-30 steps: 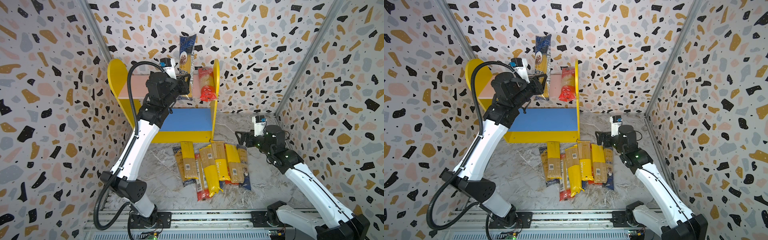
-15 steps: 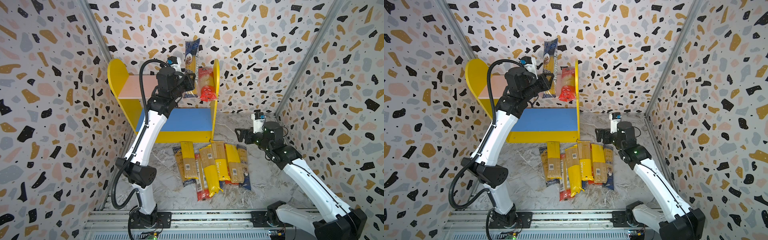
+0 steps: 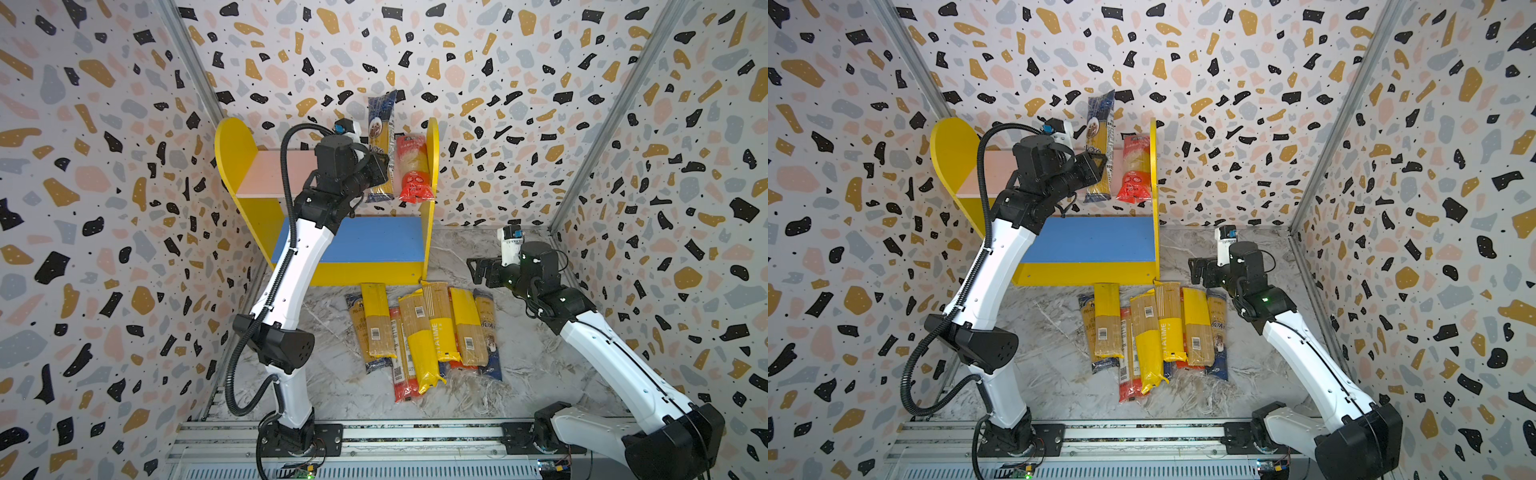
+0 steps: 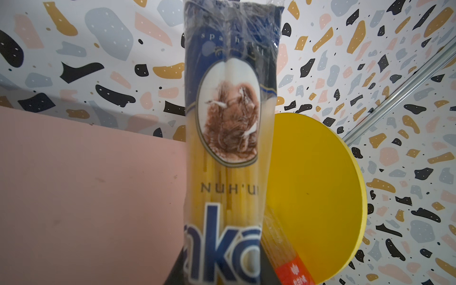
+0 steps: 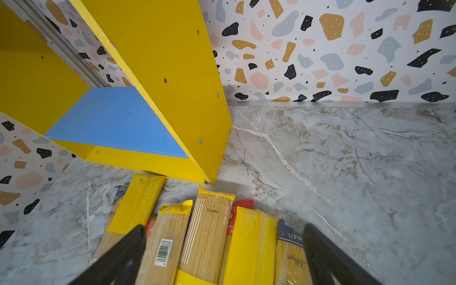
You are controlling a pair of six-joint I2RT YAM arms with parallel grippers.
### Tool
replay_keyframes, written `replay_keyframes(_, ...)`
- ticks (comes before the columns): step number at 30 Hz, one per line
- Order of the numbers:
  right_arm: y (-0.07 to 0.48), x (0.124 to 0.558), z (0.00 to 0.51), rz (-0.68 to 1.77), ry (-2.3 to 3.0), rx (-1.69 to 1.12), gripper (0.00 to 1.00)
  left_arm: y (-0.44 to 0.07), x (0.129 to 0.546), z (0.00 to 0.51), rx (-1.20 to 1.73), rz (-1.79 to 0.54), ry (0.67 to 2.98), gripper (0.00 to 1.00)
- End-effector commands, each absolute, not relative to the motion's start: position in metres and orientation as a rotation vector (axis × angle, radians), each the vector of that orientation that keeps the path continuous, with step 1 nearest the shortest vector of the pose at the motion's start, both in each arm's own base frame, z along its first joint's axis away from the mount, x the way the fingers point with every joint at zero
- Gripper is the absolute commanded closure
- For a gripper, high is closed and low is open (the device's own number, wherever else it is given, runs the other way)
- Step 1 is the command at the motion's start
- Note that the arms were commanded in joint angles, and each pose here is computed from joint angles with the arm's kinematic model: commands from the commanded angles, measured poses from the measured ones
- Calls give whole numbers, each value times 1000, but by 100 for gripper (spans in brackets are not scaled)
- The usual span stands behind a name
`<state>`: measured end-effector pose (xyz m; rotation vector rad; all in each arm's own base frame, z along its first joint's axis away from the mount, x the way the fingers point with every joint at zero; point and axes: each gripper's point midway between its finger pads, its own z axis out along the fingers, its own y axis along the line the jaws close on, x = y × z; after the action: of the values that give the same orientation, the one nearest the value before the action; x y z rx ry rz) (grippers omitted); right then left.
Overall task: Place and organize the pasta boxes and bags onto the shelf
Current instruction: 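Lower the ankara bag beside the red-topped bag and open the left gripper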
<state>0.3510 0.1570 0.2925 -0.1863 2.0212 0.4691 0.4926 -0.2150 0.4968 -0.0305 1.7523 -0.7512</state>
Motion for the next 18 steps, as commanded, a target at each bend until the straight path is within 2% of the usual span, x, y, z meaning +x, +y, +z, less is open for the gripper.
replay_keyframes(1, 158, 351, 319, 476, 1956, -197, 1, -211, 474, 580, 10, -838, 1464, 100)
replay_keyframes(5, 158, 350, 321, 481, 1950, -196, 1, -214, 478, 577, 14, -855, 1468, 95)
replay_keyframes(14, 157, 350, 325, 477, 1940, -188, 1, -213, 488, 567, 3, -850, 1488, 91)
replay_keyframes(17, 157, 350, 324, 481, 1941, -187, 1, -214, 488, 566, 10, -855, 1489, 84)
replay_keyframes(18, 157, 351, 322, 479, 1945, -189, 1, -214, 488, 565, 11, -853, 1491, 78)
